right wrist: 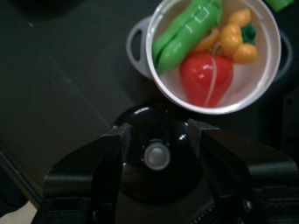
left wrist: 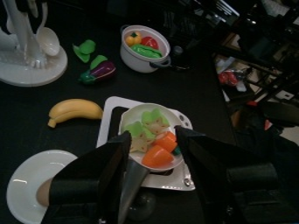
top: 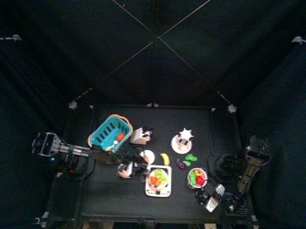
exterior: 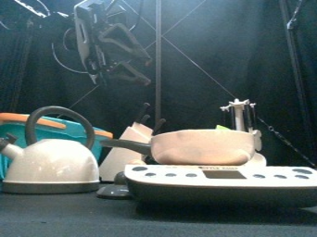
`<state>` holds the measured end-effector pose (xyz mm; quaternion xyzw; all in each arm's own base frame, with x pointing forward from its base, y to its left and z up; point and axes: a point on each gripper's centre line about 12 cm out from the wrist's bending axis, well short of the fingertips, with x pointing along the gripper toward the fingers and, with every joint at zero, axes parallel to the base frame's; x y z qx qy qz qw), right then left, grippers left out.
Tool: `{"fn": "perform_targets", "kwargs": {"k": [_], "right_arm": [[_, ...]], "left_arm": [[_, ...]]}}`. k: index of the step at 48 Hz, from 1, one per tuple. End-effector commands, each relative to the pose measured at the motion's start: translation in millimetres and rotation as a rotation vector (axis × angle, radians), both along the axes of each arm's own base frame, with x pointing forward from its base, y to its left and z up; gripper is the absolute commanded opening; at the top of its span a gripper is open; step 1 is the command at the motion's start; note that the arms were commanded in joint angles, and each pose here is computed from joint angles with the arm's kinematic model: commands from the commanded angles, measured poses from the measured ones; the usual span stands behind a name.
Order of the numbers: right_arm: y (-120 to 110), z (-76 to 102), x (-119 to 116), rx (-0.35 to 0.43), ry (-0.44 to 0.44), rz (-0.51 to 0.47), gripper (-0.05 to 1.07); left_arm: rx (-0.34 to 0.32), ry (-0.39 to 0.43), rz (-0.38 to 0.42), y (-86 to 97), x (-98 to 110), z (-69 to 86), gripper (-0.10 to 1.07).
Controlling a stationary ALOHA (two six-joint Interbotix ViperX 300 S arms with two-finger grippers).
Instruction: Grab pot lid
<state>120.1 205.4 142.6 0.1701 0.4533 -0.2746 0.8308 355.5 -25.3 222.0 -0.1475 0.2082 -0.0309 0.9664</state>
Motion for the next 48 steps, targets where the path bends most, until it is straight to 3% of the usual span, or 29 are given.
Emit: {"fn": "perform_targets", "kwargs": {"k": [1,8,29,48], "right_arm": [[16.8,5.1,-7.2,0.022,0.016,-0.002,0.89],[16.8,2.0,-8.9,-0.003,0.022,-0.008,0.89],[7.4,-11.1,-1.1,0.038,0.038,-0.011,0.88],[7.8,-29.2,-0.7,0.122,0.079,0.008,0.73]], "left_arm": [[-0.005,-0.026,0.0,0.6,0.0,7.5,0.83],[-0.006,-0.022,0.001,0.7,-0.9,5.9,0.83],[-0.007,-0.02,0.003,1.3,-2.2,5.3,0.83],[-0.007,-0.022,-0.001,-0.3,-2.4,5.8,0.83]]}}
